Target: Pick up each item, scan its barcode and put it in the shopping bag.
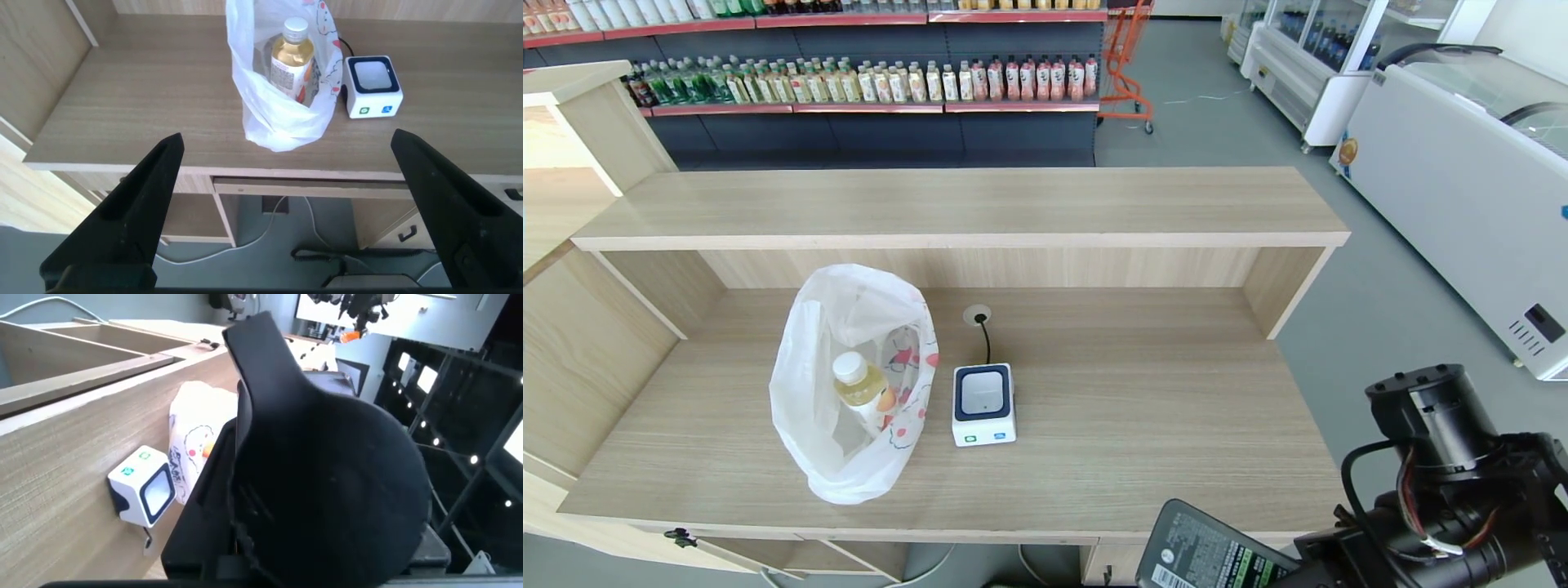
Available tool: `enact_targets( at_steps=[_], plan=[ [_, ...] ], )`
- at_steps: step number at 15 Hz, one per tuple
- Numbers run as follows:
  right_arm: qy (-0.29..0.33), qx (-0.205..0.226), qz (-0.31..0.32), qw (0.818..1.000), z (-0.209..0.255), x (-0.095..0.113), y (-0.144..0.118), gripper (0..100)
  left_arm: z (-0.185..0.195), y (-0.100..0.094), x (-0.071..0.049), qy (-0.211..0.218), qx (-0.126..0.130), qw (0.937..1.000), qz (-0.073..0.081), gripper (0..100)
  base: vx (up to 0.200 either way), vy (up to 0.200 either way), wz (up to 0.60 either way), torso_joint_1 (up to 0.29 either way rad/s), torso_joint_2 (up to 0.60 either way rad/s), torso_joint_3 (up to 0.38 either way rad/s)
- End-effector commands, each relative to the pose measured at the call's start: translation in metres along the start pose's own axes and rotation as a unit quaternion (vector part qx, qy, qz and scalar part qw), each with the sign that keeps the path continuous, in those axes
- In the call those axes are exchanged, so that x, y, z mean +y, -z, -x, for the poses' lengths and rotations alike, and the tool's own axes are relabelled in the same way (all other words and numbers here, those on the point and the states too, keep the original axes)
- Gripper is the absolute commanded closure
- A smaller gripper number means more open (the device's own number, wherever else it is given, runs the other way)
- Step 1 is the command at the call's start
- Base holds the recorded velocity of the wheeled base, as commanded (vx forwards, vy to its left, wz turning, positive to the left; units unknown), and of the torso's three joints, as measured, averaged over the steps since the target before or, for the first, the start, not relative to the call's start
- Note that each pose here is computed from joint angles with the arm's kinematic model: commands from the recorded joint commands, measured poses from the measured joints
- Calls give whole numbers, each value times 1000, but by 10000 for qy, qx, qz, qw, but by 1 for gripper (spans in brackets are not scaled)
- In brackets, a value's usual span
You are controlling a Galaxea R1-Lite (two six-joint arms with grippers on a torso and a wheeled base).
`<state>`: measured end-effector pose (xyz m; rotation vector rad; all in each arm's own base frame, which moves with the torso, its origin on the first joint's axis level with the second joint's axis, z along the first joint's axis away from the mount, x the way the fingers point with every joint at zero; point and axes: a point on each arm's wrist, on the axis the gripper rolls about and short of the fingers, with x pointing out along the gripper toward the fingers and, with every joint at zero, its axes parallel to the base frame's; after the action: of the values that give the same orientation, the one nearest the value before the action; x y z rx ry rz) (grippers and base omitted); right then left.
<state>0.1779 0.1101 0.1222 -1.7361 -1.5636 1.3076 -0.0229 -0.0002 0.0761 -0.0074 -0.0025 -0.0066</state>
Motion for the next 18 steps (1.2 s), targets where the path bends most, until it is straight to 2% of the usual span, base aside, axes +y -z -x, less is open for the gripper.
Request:
enact_targets(
  at_steps=[1,8,9,10,11,13,15,16,17,18],
  plan=[
    [12,16,441,9990,1,-2,0,100,0,0,0,-2,-3,10000,1,0,0,0,0,0,0,0],
    [0,104,511,9986,7,-8,-5,100,0,0,0,-2,-3,10000,1,0,0,0,0,0,0,0],
    [-6,231,-193,9995,11,-10,0,100,0,0,0,-2,-3,10000,1,0,0,0,0,0,0,0],
    [-117,578,-1106,9921,23,-9,6,100,0,0,0,-2,-3,10000,1,0,0,0,0,0,0,0],
    [-325,1004,-2083,9723,36,-4,5,100,0,0,0,-2,-3,10000,1,0,0,0,0,0,0,0],
    [-596,2249,-3467,9087,66,-14,2,100,0,0,0,-2,-3,10000,1,0,0,0,0,0,0,0],
    [-103,2612,-4967,8276,82,-13,-2,100,0,0,0,-2,-3,10000,1,0,0,0,0,0,0,0],
    [227,2726,-5643,7790,88,-17,1,100,0,0,0,-2,-3,10000,1,0,0,0,0,0,0,0],
    [562,2803,-6292,7228,92,-21,4,100,0,0,0,-2,-3,10000,1,0,0,0,0,0,0,0],
    [1046,2779,-7023,6470,96,-28,10,100,0,0,0,-2,-3,10000,1,0,0,0,0,0,0,0]
  ],
)
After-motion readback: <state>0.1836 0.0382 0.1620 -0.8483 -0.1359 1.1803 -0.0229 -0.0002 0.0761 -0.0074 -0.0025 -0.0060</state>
